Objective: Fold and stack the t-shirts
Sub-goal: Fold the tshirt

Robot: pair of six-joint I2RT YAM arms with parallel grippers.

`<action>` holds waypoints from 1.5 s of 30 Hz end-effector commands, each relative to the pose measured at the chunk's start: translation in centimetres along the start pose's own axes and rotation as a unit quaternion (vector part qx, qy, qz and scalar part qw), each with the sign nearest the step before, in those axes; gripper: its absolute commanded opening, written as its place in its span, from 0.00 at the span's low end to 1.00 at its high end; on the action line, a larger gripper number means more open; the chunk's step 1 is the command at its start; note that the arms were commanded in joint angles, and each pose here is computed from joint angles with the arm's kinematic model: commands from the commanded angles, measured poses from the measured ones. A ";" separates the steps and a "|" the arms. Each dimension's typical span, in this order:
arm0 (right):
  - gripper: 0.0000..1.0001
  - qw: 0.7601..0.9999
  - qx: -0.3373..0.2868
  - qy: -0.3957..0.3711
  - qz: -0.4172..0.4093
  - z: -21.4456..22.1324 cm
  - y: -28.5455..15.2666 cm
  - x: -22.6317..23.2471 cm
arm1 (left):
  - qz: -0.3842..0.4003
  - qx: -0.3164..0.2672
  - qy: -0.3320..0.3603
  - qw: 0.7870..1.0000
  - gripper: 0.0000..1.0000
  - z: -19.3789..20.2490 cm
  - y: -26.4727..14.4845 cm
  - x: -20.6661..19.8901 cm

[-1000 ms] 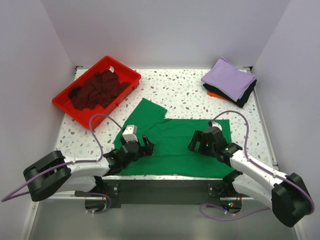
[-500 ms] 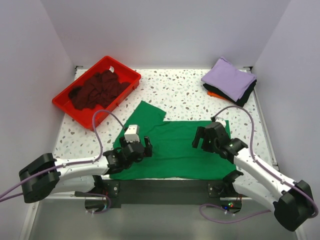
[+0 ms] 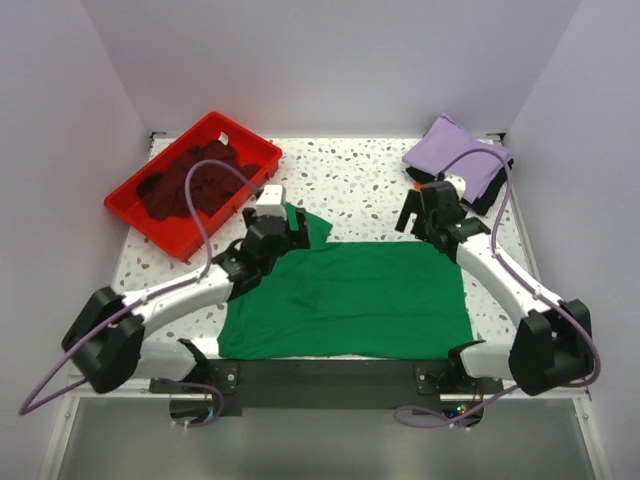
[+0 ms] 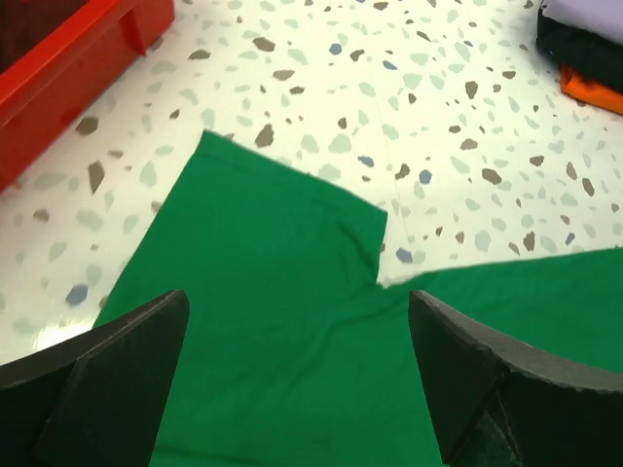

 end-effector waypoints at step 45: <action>0.47 0.984 0.114 0.103 0.095 2.1 12.6 -12.5 | 0.060 0.030 0.089 0.994 1.00 -5.4 10.5 2.3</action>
Point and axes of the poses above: each gripper's point midway between its finger pads, its own y axis out along the fingers, its own x axis along the line the jaws close on, z = x × y, the point moved 9 cm from there along -y, back along the fingers, and after that the axes turned 9 degrees about -y, right-handed, at the moved point
